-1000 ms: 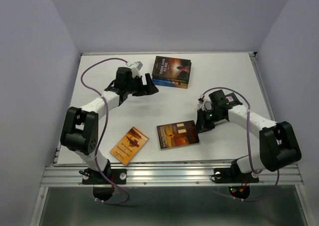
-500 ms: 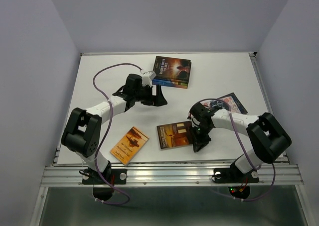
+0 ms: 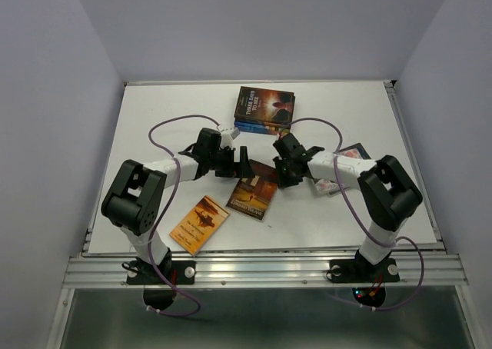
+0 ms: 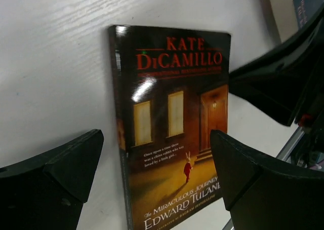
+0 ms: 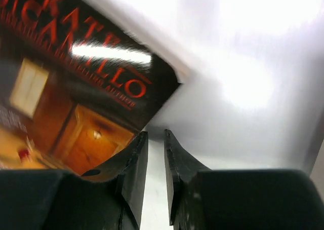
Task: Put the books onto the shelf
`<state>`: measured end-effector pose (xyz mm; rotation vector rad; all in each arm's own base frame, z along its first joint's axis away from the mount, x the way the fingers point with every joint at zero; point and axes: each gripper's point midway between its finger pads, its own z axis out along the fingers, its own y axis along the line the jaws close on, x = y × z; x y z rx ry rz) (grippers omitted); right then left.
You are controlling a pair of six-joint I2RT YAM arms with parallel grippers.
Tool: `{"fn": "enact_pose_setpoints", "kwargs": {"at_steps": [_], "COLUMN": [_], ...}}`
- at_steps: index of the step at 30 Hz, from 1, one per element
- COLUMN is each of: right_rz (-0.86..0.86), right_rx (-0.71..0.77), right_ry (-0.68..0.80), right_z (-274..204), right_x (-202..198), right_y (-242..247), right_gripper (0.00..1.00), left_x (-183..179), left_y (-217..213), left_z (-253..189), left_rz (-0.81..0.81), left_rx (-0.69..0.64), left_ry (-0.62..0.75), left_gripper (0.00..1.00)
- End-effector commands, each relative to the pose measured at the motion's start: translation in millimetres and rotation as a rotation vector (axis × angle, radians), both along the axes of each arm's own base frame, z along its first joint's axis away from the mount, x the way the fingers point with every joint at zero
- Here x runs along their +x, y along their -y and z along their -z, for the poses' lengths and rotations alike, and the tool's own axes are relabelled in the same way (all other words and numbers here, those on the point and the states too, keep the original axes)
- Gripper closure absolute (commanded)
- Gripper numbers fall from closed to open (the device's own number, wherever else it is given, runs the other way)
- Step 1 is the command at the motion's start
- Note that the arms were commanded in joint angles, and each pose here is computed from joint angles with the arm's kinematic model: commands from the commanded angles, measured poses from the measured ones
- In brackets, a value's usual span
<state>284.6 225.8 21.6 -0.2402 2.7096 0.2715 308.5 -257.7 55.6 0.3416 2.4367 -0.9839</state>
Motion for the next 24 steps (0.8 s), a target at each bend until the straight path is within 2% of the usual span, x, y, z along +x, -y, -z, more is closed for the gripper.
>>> {"fn": "enact_pose_setpoints", "kwargs": {"at_steps": [1, 2, 4, 7, 12, 14, 20, 21, 24], "right_rz": [0.115, 0.131, 0.124, 0.104, 0.08, 0.073, 0.042, 0.018, 0.0], "right_rx": [-0.01, 0.012, 0.057, 0.114, 0.223, 0.258, 0.325, 0.362, 0.401], "right_ry": [0.222, 0.227, 0.212, 0.162, -0.059, -0.094, -0.1, -0.126, -0.137], "right_z": [-0.8, -7.8, -15.3, -22.5, -10.8, -11.2, -25.6, -26.4, -23.4], "right_x": [79.7, 90.0, 87.7, 66.0, 12.9, 5.7, 11.4, 7.5, 12.4], "right_y": [-17.1, -20.1, -24.0, -22.2, -20.7, -20.8, -24.8, -32.0, -42.7], "right_gripper": [0.73, 0.73, 0.65, 0.53, 0.46, 0.44, 0.38, 0.33, 0.33], "left_x": [-4.1, -4.7, -5.4, -4.7, -11.9, -15.4, -15.1, -15.3, -15.7], "left_y": [0.0, -1.4, -6.7, -10.3, -14.0, -17.8, -16.3, -16.0, -13.4], "left_z": [5.2, 6.7, 9.7, 10.7, 24.1, 30.0, 36.2, 37.1, 36.7], "left_rz": [-0.012, -0.019, -0.053, -0.09, -0.148, -0.186, -0.222, -0.231, -0.229], "left_rx": [-0.004, 0.003, 0.022, 0.031, 0.044, 0.051, 0.033, 0.028, 0.011], "left_ry": [-0.016, -0.021, -0.026, -0.034, -0.125, -0.156, -0.186, -0.195, -0.201], "left_gripper": [0.01, 0.01, 0.01, 0.01, 0.02, 0.03, 0.03, 0.03, 0.03]}}
